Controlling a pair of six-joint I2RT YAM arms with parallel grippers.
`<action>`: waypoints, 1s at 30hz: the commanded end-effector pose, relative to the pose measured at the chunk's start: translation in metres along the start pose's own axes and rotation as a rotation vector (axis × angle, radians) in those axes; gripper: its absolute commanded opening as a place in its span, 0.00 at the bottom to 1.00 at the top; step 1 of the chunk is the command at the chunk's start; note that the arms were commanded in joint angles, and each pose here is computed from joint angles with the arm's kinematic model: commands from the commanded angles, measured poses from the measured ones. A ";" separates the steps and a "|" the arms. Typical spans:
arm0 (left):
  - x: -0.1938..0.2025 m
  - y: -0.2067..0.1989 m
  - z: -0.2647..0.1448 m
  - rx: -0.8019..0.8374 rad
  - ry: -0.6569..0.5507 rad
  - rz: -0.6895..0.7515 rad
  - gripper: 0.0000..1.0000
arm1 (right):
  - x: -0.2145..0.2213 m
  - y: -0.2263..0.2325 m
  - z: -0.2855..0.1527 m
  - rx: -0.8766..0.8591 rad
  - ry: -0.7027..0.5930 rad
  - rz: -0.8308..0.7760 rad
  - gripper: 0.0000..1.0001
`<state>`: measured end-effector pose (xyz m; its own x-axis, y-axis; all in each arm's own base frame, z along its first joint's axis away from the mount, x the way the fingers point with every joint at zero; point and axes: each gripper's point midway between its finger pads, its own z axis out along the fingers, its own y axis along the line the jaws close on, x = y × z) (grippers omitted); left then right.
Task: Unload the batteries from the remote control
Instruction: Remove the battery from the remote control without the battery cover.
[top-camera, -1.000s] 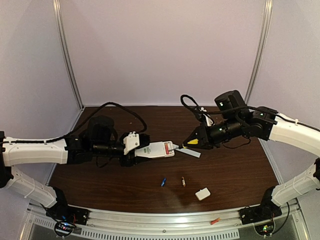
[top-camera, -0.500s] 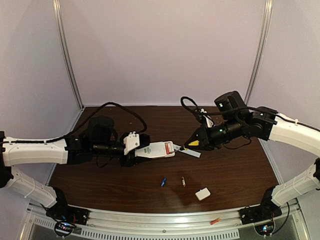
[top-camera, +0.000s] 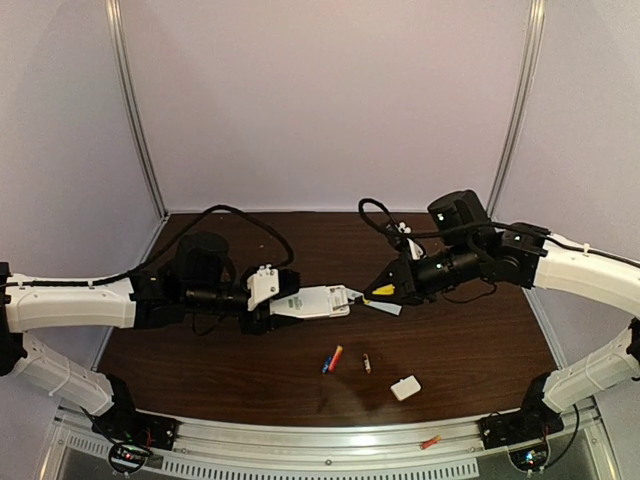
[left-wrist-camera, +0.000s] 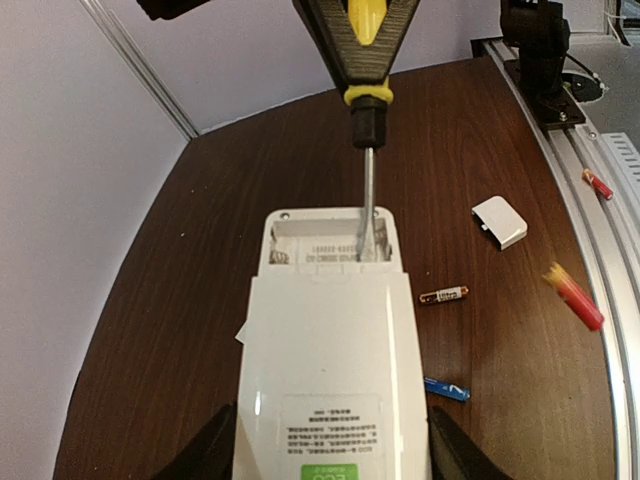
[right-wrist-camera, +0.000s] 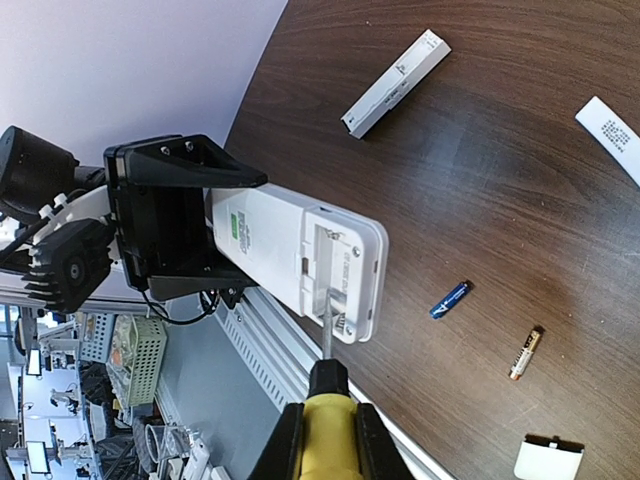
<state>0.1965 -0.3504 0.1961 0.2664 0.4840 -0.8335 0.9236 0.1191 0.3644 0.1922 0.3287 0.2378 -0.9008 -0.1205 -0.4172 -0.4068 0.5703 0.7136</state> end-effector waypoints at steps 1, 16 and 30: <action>-0.035 0.009 -0.003 -0.018 -0.118 0.024 0.00 | -0.003 0.006 0.000 -0.050 -0.018 0.000 0.00; -0.024 0.001 -0.007 -0.009 -0.098 -0.011 0.00 | 0.006 -0.007 0.002 -0.016 -0.009 0.019 0.00; -0.016 0.008 -0.012 -0.059 -0.057 -0.042 0.00 | 0.002 -0.003 -0.003 0.007 -0.001 -0.013 0.00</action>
<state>0.1947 -0.3456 0.1916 0.2196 0.4885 -0.8445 0.9344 0.1437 0.3260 0.1898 0.3281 0.2304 -0.9045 -0.1181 -0.4099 -0.4020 0.5574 0.7265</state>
